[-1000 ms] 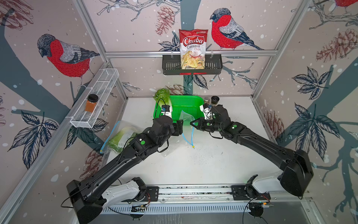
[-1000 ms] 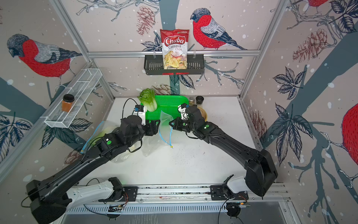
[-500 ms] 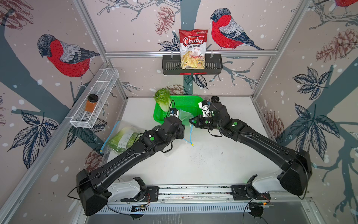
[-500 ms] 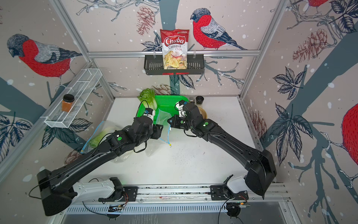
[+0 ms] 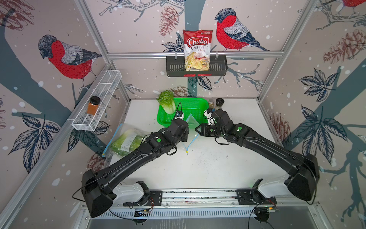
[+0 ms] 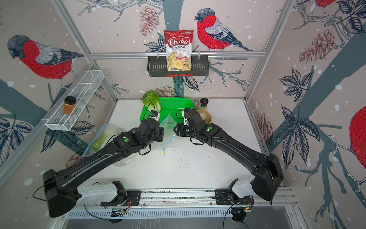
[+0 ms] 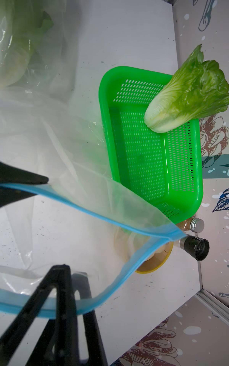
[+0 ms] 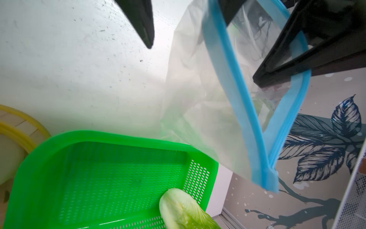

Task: Put the chinese cabbages into a zipper bag and zip it
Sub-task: Open the zipper of the food storage bag at the center of the board, then adjust the basket at the center of the board.

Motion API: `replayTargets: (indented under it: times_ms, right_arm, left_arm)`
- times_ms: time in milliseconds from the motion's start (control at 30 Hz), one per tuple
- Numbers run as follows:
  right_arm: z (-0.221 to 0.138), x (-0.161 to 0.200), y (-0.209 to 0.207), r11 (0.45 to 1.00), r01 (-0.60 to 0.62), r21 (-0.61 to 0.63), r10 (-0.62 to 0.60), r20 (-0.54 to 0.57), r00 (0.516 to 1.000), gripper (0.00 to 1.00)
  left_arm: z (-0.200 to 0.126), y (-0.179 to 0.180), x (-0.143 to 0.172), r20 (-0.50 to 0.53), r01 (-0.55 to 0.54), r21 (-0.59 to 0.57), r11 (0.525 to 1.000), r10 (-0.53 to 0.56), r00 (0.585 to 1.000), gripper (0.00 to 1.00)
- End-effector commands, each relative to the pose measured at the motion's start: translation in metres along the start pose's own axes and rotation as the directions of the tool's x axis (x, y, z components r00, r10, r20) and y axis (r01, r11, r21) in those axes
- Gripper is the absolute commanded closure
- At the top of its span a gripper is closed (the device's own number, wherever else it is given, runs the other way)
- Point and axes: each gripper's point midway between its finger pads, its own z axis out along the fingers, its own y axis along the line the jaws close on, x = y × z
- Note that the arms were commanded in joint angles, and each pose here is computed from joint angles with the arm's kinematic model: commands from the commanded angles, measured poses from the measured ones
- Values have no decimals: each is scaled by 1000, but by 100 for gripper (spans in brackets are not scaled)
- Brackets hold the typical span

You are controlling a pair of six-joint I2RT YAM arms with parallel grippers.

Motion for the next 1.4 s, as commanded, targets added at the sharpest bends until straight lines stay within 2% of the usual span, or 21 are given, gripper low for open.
replayTargets:
  times_ms: [0, 100, 200, 367, 533, 700, 1000, 1067, 1167, 1233, 1367]
  right_arm:
    - [7, 5, -6, 998, 41, 44, -40, -22, 999, 36]
    - [17, 9, -24, 996, 29, 89, -27, -20, 999, 33]
    - [26, 20, -54, 986, 13, 164, -8, -31, 999, 33]
    - [25, 32, -84, 951, 49, 305, -45, -23, 999, 33]
    - [26, 27, -54, 979, 79, 187, -79, -7, 997, 30]
    - [17, 11, -11, 991, 126, 49, -127, 22, 992, 25]
    - [-49, -31, 35, 977, 161, -136, -131, 209, 969, 9]
    - [-52, -39, 27, 981, 134, -137, -102, 218, 971, 2]
    - [-54, -62, -10, 998, 34, -55, -19, 252, 968, 2]
    - [-45, -73, -42, 999, -28, 16, 23, 268, 963, 2]
    - [-16, -87, -62, 999, -43, 25, 36, 253, 967, 2]
  left_arm:
    - [1, -12, -16, 63, -5, 48, 999, 2, 998, 100]
    - [-1, -9, -22, 89, 6, 34, 999, -9, 996, 100]
    - [-10, 5, -36, 148, 37, -34, 999, -31, 989, 100]
    - [-27, 20, -55, 232, 70, -86, 994, -48, 972, 100]
    - [-19, 2, -41, 192, 60, 23, 998, -64, 979, 100]
    - [-7, 4, -27, 146, 46, -5, 999, -44, 988, 100]
    - [4, 8, 1, 77, 24, -17, 1000, -22, 997, 98]
    - [5, 9, 5, 61, 23, -23, 999, -21, 998, 97]
    - [5, 9, 10, 40, 18, -17, 1000, -17, 999, 95]
    - [3, 9, 13, 29, 17, -12, 1000, -16, 999, 94]
    - [-1, 3, 21, -12, 18, 38, 999, -18, 1000, 94]
